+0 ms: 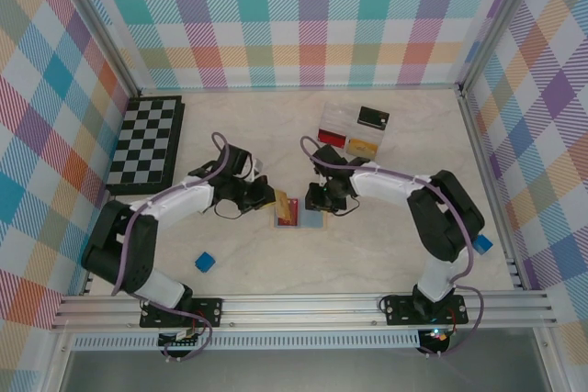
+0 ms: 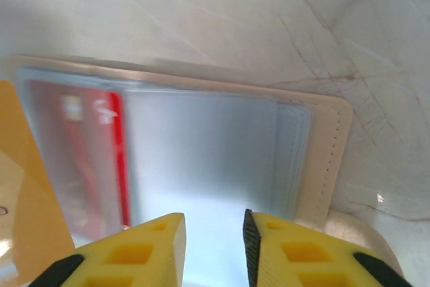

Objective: Take the credit cards out of the card holder

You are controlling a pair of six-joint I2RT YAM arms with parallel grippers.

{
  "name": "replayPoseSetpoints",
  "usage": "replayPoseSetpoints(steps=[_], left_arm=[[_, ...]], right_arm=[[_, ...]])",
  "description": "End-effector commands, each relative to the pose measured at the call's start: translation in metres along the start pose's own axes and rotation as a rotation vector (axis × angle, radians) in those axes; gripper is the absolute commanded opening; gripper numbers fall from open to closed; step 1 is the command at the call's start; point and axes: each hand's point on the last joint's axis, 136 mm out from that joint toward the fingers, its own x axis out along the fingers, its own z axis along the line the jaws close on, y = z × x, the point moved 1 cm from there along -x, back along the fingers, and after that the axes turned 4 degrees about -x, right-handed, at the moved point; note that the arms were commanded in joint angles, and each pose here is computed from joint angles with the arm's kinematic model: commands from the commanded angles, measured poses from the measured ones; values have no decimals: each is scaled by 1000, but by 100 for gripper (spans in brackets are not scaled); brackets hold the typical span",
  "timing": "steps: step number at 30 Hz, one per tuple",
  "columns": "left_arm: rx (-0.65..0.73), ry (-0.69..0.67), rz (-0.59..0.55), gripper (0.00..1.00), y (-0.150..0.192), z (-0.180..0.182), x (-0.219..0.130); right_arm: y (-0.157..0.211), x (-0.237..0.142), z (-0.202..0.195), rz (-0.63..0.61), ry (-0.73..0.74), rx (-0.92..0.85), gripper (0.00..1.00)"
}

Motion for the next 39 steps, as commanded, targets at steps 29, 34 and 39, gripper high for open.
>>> replayPoseSetpoints(steps=[29,34,39], left_arm=[[-47,511,-142,0,-42,-100,-69],[-67,484,-143,0,-43,-92,-68],[-76,279,-184,15,-42,-65,-69]], right_arm=[[-55,-133,96,-178,-853,-34,37],[-55,-131,93,-189,-823,-38,16],[-54,-127,82,-219,-720,-95,0]])
